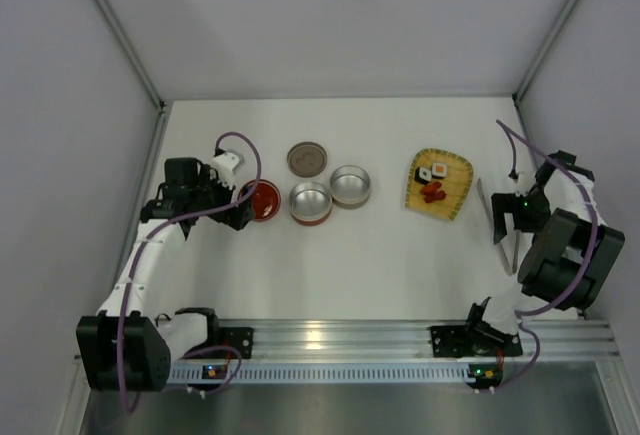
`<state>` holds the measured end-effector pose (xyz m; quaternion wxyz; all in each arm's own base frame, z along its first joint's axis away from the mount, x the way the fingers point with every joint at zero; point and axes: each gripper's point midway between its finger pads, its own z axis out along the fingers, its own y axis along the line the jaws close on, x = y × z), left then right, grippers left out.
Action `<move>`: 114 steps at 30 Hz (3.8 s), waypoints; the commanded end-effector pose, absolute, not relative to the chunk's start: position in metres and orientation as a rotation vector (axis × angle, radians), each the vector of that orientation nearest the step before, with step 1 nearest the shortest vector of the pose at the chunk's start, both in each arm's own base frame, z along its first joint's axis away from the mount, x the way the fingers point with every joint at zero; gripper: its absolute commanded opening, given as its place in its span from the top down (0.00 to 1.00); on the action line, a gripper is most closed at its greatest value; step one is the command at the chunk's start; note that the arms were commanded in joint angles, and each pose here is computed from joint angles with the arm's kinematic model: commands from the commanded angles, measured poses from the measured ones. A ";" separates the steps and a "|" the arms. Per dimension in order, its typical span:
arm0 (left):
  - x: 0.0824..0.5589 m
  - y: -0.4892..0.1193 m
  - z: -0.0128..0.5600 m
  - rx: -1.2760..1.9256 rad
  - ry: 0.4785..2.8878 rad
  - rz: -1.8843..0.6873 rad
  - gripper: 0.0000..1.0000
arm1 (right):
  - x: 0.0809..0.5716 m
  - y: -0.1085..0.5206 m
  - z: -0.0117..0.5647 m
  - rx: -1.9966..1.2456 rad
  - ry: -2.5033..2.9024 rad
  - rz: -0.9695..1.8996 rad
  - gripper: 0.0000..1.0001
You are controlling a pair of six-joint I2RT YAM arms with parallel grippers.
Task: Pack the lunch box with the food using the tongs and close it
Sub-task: Pick up the clamp at the center of the board, then pick up the fake food from the plate.
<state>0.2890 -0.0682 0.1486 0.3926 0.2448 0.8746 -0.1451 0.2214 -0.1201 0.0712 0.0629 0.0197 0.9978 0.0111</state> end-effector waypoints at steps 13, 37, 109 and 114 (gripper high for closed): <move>0.310 -0.067 0.148 0.641 2.164 -0.339 0.02 | 0.253 -0.133 0.017 0.115 2.979 -0.079 0.01; 0.319 -0.073 0.133 0.619 2.198 -0.403 0.02 | 0.306 -0.115 -0.003 0.128 2.874 0.036 0.10; 0.302 -0.094 0.165 0.673 2.203 -0.586 0.02 | 0.270 -0.027 0.195 -0.816 2.469 0.303 0.54; 0.303 -0.096 0.165 0.679 2.199 -0.605 0.02 | 0.277 -0.031 0.190 -0.849 2.480 0.266 0.54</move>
